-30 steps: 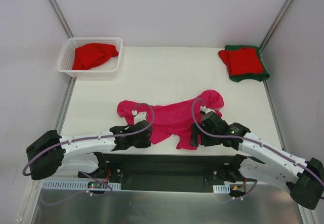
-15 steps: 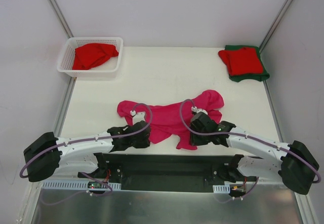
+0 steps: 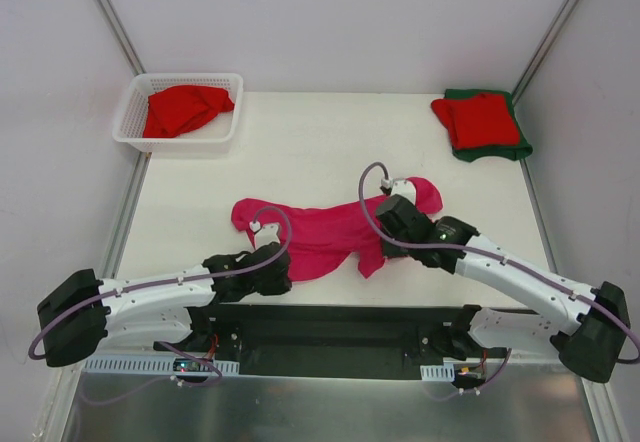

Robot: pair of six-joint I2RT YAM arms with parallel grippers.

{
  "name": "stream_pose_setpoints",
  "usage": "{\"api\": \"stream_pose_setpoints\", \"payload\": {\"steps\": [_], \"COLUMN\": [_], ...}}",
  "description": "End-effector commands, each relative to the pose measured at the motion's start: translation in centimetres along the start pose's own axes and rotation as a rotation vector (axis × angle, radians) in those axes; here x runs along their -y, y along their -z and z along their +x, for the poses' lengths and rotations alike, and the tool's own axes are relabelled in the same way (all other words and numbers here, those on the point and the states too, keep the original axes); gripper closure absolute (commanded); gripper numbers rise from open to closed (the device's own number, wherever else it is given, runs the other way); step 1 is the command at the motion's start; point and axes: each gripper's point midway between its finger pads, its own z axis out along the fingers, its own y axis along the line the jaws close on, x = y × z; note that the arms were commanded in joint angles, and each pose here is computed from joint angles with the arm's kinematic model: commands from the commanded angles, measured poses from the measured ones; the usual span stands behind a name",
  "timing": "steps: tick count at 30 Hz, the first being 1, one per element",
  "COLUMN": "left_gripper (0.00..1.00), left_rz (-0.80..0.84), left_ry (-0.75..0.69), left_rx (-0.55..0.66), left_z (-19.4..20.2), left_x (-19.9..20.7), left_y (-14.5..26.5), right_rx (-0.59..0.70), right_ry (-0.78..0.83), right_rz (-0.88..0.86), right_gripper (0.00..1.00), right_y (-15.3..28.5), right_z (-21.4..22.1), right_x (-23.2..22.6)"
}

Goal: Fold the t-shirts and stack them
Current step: Flatten out the tshirt

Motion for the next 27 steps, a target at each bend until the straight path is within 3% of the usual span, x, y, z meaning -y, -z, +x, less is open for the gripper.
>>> {"api": "stream_pose_setpoints", "payload": {"steps": [1,9,19,27], "left_gripper": [1.0,1.0,1.0,1.0], "left_rz": [-0.021,-0.028,-0.047,-0.071], "left_ry": [0.01,0.014,0.047,0.067], "left_rx": [0.02,0.029,0.034,0.041], "left_z": [0.0,0.0,0.4,0.6], "left_x": [-0.8,-1.3,-2.8,-4.0], "left_y": [0.2,0.6,1.3,2.1], "right_rx": [0.151,0.191,0.26,0.264], "right_ry": [0.069,0.063,-0.035,-0.02], "right_rz": [0.18,0.259,0.382,0.401], "right_gripper": [0.99,0.99,0.99,0.99], "right_y": [2.5,1.3,-0.2,-3.3], "right_z": [-6.1,-10.4,-18.3,-22.7], "right_x": [2.6,3.1,8.3,10.3]}}
